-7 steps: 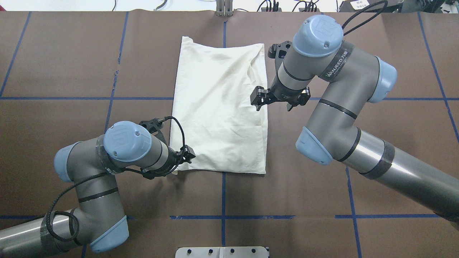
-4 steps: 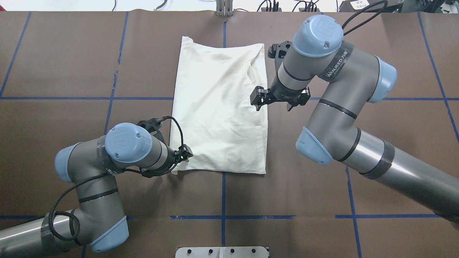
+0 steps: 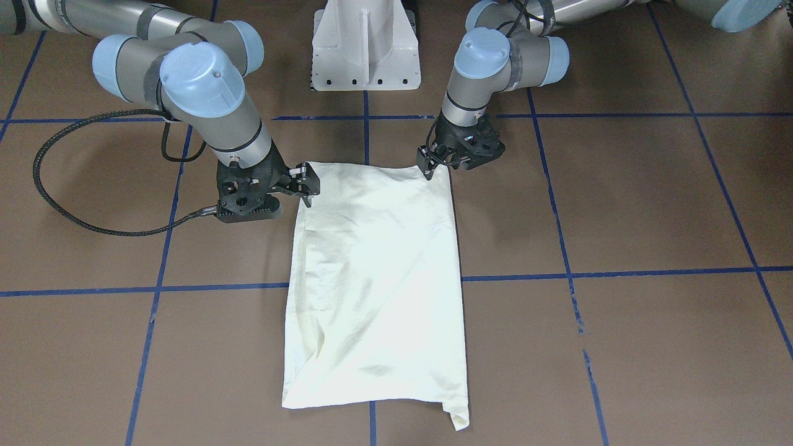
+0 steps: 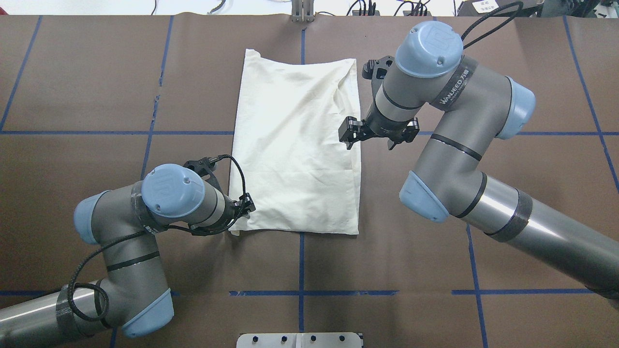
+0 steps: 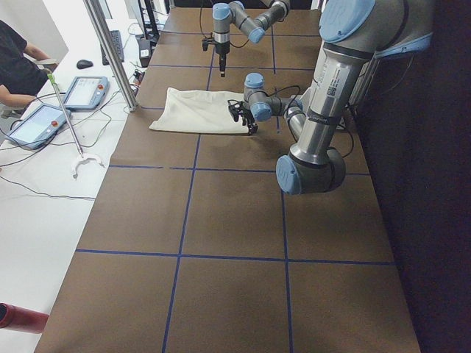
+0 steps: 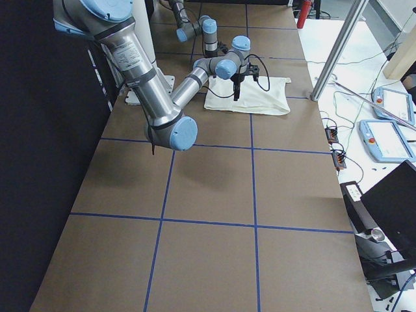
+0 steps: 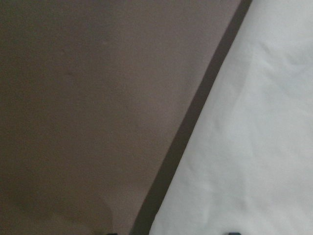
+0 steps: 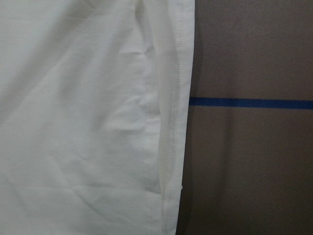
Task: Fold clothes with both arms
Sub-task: 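Move both grippers to the shirt's edge nearest the robot and grasp it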
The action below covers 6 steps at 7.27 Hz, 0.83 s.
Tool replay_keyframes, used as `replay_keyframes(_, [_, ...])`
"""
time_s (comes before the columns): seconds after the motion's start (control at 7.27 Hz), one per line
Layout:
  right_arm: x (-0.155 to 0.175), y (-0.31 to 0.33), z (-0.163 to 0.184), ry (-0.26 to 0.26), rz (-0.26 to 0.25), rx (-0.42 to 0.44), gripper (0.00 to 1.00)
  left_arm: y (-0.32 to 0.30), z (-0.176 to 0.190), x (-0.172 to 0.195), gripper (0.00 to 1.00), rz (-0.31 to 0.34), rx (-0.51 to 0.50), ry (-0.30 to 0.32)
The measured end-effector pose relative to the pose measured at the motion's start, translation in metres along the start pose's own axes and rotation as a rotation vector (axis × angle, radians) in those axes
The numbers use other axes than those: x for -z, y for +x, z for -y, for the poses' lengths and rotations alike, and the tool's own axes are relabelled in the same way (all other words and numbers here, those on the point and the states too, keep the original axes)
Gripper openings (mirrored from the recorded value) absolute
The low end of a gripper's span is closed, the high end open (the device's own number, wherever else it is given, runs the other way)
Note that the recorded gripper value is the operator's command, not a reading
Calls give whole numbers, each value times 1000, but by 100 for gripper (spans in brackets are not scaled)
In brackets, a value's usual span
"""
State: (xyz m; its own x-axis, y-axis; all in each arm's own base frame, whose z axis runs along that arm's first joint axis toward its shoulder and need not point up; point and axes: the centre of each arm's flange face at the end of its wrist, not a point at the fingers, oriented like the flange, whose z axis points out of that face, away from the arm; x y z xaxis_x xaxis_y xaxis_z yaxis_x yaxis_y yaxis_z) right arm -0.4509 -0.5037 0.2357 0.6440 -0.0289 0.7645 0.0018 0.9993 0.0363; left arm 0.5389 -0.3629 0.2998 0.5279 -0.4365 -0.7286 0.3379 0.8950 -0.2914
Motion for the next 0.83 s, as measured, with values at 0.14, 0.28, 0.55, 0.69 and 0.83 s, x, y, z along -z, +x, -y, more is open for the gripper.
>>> replay_keyframes(0.14, [-1,1,0,0,-2,-1,100,1,-2,0,26,-1,-3,-2])
replay_keyframes(0.28, [-1,2,0,0,-3,-1,100,2,-3,0,10,-2,-5,-4])
replay_keyframes(0.55, [-2,2,0,0,-4,-2,100,2,-4,0,0,-4,-13,-5])
replay_keyframes(0.69, [-2,2,0,0,-4,-2,100,2,-4,1,0,-5,-16,-5])
replay_keyframes(0.83, [-1,2,0,0,-2,0,100,2,-5,4,0,-10,-19,-6])
